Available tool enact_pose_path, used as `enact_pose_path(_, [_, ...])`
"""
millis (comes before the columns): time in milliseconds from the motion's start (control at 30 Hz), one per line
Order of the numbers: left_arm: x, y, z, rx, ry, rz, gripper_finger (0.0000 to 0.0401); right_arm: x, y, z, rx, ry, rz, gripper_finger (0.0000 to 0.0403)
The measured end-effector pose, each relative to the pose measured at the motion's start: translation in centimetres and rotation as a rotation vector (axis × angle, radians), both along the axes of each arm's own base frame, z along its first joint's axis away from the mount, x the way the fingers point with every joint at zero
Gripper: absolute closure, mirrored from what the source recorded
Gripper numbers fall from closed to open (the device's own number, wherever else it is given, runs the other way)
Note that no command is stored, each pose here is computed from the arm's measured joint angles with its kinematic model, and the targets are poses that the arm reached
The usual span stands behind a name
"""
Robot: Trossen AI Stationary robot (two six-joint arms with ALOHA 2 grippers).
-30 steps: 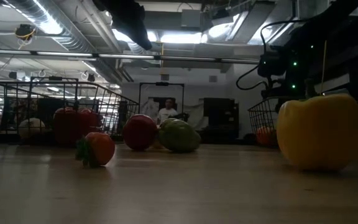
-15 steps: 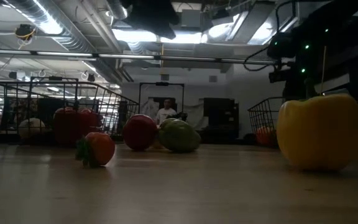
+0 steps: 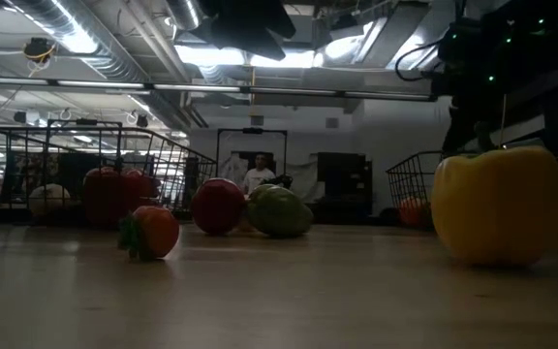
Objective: Sort produce into baskets
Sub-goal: Put the bottom red tomato into the right gold wire basket
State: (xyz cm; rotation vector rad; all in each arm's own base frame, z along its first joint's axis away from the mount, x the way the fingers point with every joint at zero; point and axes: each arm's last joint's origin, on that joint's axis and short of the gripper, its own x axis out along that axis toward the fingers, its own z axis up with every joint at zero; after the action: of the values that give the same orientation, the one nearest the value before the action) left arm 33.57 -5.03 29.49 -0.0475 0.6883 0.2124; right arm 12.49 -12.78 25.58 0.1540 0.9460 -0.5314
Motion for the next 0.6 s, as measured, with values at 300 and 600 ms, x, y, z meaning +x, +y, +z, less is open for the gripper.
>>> enact_pose_path(300, [-0.2, -1.3, 0.0, -0.011, -0.001, -0.031, 0.0135, 0.4, 1.1, 0.6, 0.130, -0.161, 0.101, 0.0088])
enact_pose_path(600, [-0.4, -4.0, -0.8, -0.069, 0.024, -0.083, 0.0135, 2.9, 3.9, 0.9, 0.140, -0.190, 0.270, 0.0088])
